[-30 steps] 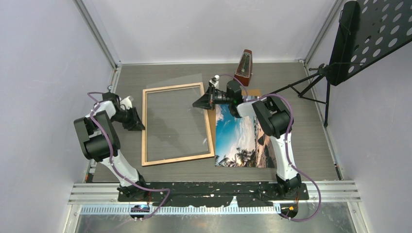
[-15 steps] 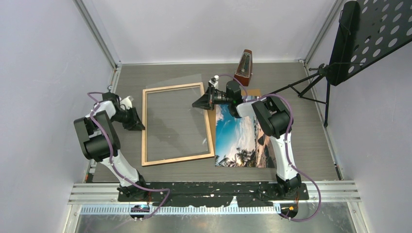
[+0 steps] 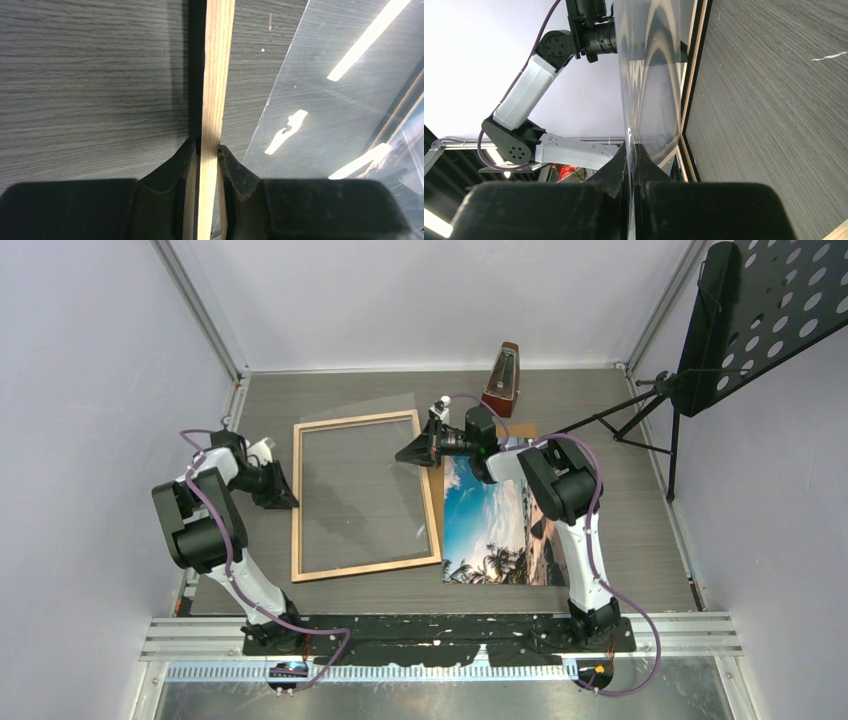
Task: Put the photo into the frame
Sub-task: Place the photo frame item in the photo frame.
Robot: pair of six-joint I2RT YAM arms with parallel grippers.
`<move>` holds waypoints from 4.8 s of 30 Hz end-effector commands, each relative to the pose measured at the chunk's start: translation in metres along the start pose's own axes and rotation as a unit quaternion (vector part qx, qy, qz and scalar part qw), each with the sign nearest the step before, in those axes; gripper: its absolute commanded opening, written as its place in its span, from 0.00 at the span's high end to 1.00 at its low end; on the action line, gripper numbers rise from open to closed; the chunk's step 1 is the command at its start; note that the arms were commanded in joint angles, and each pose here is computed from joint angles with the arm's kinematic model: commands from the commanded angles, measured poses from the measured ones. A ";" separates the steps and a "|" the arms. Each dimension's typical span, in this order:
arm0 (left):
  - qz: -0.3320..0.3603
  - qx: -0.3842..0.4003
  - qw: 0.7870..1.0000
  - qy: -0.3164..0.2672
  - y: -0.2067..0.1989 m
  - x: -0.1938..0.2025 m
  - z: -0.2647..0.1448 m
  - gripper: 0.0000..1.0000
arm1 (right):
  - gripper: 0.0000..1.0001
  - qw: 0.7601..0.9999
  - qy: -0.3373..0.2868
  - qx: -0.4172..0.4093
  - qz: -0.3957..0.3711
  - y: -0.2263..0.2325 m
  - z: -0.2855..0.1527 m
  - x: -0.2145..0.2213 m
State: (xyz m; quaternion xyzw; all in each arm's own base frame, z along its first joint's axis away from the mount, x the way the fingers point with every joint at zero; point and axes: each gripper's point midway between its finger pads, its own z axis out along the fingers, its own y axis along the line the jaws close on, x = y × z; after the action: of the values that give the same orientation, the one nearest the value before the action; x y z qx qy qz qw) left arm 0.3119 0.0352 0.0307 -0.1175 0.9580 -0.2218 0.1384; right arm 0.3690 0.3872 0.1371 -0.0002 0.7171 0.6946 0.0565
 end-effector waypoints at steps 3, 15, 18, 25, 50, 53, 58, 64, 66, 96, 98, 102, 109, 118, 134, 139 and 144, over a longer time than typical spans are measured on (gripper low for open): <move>0.011 0.015 1.000 -0.003 -0.004 0.000 -0.004 0.81 | 0.94 1.000 -0.004 -0.017 -0.020 0.007 0.005 -0.004; 0.009 0.023 1.000 -0.008 -0.004 -0.003 -0.009 0.78 | 0.94 1.000 -0.003 -0.014 -0.016 0.001 0.006 -0.004; 0.008 0.022 1.000 -0.007 -0.003 -0.003 -0.008 0.78 | 0.94 1.000 -0.003 -0.014 -0.017 0.001 0.007 -0.004; 0.008 0.025 1.000 -0.005 -0.003 -0.003 -0.006 0.81 | 0.94 1.000 -0.003 -0.016 -0.020 0.003 0.007 -0.005; 0.008 0.029 1.000 -0.002 -0.004 -0.004 -0.006 0.88 | 0.94 0.999 0.025 -0.019 -0.044 -0.001 0.015 -0.003; 0.010 0.028 1.000 -0.003 -0.004 -0.004 -0.007 0.88 | 0.94 0.998 0.029 -0.017 -0.046 -0.003 0.016 -0.004; 0.010 0.028 1.000 -0.003 -0.004 -0.004 -0.007 0.88 | 0.94 0.998 0.032 -0.013 -0.051 -0.004 0.019 -0.007; 0.011 0.026 1.000 -0.001 -0.003 -0.003 -0.006 0.88 | 0.94 0.998 0.034 -0.008 -0.057 -0.007 0.020 -0.009; 0.011 0.027 1.000 -0.001 -0.003 -0.002 -0.006 0.88 | 0.94 0.998 0.035 -0.006 -0.058 -0.008 0.021 -0.010; 0.009 0.029 1.000 0.005 -0.003 0.000 -0.004 0.88 | 0.94 0.997 0.051 0.001 -0.065 -0.016 0.025 -0.011; 0.009 0.029 1.000 0.005 -0.003 0.000 -0.004 0.89 | 0.94 0.997 0.051 0.001 -0.064 -0.018 0.026 -0.011; 0.009 0.030 1.000 0.005 -0.003 0.000 -0.004 0.88 | 0.94 0.997 0.049 0.004 -0.061 -0.020 0.026 -0.011; 0.010 0.029 1.000 0.007 -0.002 0.001 -0.003 0.89 | 0.94 0.997 0.040 0.005 -0.062 -0.021 0.024 -0.009; 0.010 0.030 0.999 0.007 -0.002 0.001 -0.003 0.89 | 0.94 0.997 0.037 0.006 -0.062 -0.022 0.023 -0.009; 0.009 0.029 1.000 0.007 -0.002 0.001 -0.003 0.88 | 0.94 0.997 0.034 0.010 -0.064 -0.025 0.022 -0.006; 0.010 0.029 1.000 0.008 -0.002 0.002 -0.004 0.88 | 0.94 0.997 0.033 0.014 -0.062 -0.029 0.021 -0.006; 0.009 0.030 0.999 0.008 -0.002 0.002 -0.003 0.88 | 0.94 0.997 0.032 0.019 -0.061 -0.032 0.021 -0.007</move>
State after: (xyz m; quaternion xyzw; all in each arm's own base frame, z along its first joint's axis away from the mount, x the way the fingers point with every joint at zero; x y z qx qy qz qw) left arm 0.3076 0.0374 0.0318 -0.1086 0.9558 -0.2362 0.1375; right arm 0.3857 0.3994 0.0933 -0.0389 0.7388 0.6703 0.0583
